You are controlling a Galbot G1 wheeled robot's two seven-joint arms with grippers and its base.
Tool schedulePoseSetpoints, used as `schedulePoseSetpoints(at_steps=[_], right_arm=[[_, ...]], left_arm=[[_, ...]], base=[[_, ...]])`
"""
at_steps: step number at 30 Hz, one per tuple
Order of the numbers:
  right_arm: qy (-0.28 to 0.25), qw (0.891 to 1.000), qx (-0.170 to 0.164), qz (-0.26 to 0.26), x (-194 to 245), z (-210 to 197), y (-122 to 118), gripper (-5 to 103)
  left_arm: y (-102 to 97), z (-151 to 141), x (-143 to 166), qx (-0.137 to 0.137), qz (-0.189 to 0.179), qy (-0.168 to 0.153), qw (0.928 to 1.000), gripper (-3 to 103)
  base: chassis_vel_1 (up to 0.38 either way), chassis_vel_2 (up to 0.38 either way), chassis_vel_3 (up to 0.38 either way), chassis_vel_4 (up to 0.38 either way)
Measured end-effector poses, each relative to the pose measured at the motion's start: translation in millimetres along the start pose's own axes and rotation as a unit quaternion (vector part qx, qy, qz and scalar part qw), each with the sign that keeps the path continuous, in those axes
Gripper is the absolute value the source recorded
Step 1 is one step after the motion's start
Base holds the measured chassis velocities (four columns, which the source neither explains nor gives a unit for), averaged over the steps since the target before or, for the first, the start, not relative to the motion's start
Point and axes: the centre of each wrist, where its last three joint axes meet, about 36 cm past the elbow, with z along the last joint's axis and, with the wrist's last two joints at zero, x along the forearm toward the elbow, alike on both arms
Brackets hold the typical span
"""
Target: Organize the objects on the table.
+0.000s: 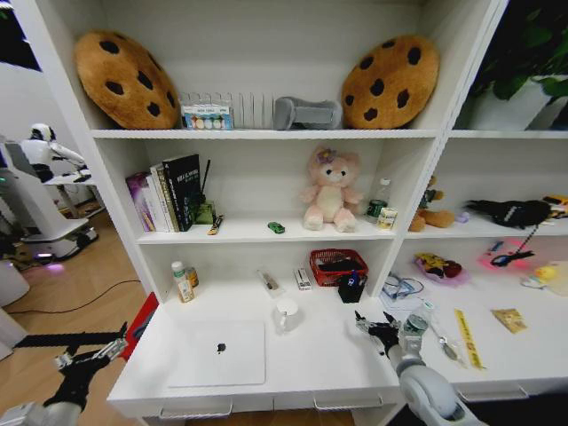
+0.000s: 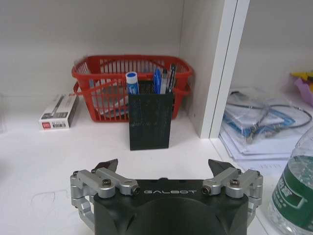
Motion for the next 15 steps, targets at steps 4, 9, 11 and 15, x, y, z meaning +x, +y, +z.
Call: schedulePoseSetpoints(at_steps=[4, 9, 11, 15], right_arm=[[0.021, 1.000, 0.004, 0.000, 0, -5, -1, 100], [0.042, 0.999, 0.006, -0.004, 0, -9, -3, 100], [0.054, 0.998, 0.008, -0.006, -4, -11, -7, 100], [0.069, 0.997, 0.009, -0.018, -20, -12, -16, 103]], left_arm=[[0.0, 0, 0, 0.000, 0.000, 0.000, 1.0000, 100], [0.0, 0, 0, 0.000, 0.000, 0.000, 1.0000, 100], [0.0, 0, 0, 0.000, 0.000, 0.000, 1.0000, 100], [0.0, 0, 0, 0.000, 0.000, 0.000, 1.0000, 100]], base=[[0.000, 0.000, 0.000, 0.000], [0.000, 0.000, 0.000, 0.000], [0.000, 0.000, 0.000, 0.000], [0.000, 0.000, 0.000, 0.000]])
